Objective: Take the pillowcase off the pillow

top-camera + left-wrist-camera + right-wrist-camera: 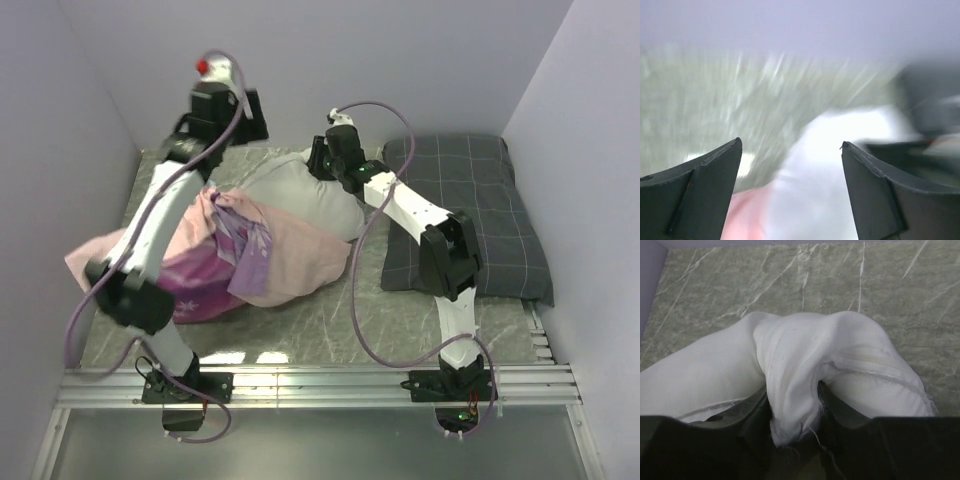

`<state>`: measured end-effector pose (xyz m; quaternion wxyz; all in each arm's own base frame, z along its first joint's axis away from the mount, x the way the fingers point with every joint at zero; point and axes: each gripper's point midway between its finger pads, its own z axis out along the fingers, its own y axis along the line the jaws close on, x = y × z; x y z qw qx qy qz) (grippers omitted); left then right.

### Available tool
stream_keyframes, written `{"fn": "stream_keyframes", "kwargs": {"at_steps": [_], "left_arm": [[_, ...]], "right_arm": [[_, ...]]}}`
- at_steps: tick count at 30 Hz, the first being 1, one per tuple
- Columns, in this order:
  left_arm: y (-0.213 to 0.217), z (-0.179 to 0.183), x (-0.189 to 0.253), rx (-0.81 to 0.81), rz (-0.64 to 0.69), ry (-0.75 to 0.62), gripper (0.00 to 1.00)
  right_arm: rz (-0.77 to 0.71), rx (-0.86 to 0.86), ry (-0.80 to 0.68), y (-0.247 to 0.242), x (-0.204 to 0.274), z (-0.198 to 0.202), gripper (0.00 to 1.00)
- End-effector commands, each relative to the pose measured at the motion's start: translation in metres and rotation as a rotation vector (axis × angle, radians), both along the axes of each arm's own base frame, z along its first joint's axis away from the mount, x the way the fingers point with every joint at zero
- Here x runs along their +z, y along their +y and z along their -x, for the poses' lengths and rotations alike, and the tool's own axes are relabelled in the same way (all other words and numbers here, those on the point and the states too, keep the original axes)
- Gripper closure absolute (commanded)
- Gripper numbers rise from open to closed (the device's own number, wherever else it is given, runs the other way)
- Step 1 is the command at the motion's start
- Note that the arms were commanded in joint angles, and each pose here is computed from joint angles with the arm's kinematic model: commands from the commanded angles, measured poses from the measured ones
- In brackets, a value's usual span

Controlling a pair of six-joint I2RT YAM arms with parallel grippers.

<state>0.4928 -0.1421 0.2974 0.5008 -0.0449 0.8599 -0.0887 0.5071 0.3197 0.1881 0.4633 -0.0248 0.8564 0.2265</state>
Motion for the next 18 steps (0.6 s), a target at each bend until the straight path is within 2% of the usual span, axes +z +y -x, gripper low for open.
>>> {"fn": "stream_keyframes", "kwargs": {"at_steps": [1,2,5,8,10,12,13,15,16,18], "left_arm": [[0.000,0.035,0.150,0.015,0.163,-0.386,0.13],[0.003,0.053,0.172,0.007,0.185,-0.441,0.13],[0.001,0.080,0.193,-0.014,0.205,-0.504,0.13],[0.006,0.104,0.180,0.044,0.197,-0.446,0.14],[0.014,0.111,0.144,0.127,0.164,-0.357,0.16],[0.014,0.130,0.117,0.143,0.186,-0.284,0.18],[0.009,0.135,0.074,0.136,0.158,-0.203,0.18],[-0.001,0.155,0.058,0.097,0.203,-0.199,0.17],[0.000,0.161,0.020,0.103,0.176,-0.136,0.16],[0.001,0.176,0.002,0.106,0.200,-0.110,0.15]], "right_arm": [[0.179,0.031,0.319,-0.015,-0.104,0.041,0.57],[0.186,0.052,0.363,-0.013,-0.119,0.045,0.54],[0.196,0.053,0.389,-0.008,-0.125,0.039,0.52],[0.152,0.054,0.358,-0.003,-0.115,0.038,0.49],[0.154,0.051,0.361,-0.006,-0.117,0.042,0.47],[0.154,0.040,0.353,-0.009,-0.111,0.041,0.46],[0.150,0.037,0.343,-0.010,-0.108,0.040,0.46],[0.125,0.035,0.321,-0.012,-0.095,0.042,0.42],[0.113,0.030,0.303,-0.013,-0.087,0.041,0.41],[0.088,0.027,0.253,-0.014,-0.062,0.040,0.37]]}}
